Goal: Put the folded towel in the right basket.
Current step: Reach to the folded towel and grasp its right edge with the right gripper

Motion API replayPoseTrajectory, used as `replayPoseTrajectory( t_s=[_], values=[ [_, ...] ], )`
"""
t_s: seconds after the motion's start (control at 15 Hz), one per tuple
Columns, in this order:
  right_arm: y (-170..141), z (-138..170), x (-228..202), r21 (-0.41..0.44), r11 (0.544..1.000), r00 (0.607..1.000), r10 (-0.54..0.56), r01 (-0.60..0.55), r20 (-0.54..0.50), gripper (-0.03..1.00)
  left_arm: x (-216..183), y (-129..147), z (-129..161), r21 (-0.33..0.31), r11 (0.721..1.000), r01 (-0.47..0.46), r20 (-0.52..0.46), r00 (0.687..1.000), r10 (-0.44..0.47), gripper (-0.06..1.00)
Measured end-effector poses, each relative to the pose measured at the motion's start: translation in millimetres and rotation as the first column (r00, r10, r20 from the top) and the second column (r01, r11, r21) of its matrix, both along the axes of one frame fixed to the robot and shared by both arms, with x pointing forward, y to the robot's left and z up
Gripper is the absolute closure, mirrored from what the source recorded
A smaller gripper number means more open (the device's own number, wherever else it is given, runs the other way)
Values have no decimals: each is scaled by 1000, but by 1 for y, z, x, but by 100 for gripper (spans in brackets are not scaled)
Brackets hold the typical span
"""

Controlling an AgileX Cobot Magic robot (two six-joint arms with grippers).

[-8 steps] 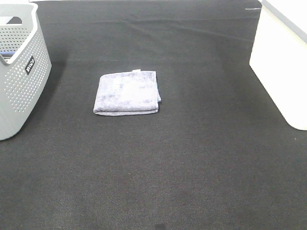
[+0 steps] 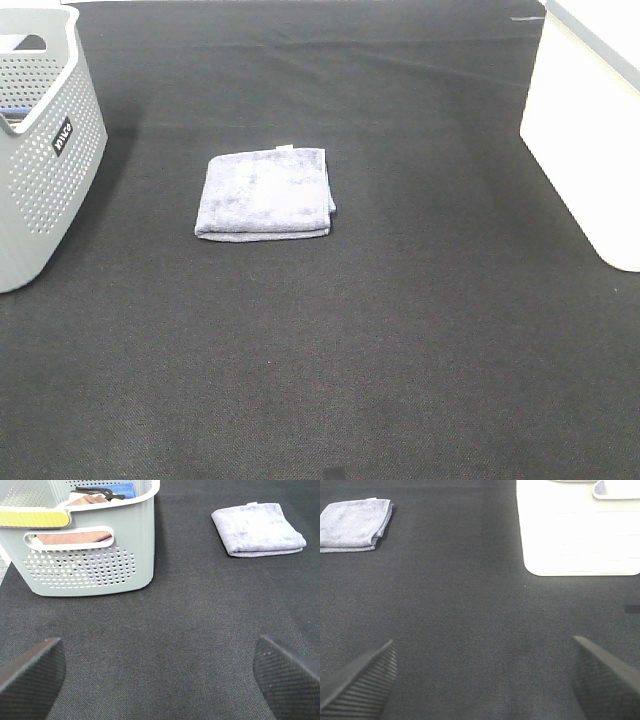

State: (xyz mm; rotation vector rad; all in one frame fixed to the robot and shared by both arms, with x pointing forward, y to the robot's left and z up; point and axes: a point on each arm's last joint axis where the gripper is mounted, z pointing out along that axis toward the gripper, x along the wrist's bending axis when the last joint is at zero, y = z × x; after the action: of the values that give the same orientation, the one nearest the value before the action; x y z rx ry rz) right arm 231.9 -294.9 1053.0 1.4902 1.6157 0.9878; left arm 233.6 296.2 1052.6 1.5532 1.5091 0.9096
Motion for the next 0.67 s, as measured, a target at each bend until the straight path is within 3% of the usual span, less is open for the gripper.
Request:
replayPoseTrajectory(
  t_s=[0.67],
  values=[
    [0, 0, 0, 0, 1000, 1000, 0, 0, 0, 10, 0, 0, 0, 0, 1000, 0, 0, 1000, 0, -2]
  ],
)
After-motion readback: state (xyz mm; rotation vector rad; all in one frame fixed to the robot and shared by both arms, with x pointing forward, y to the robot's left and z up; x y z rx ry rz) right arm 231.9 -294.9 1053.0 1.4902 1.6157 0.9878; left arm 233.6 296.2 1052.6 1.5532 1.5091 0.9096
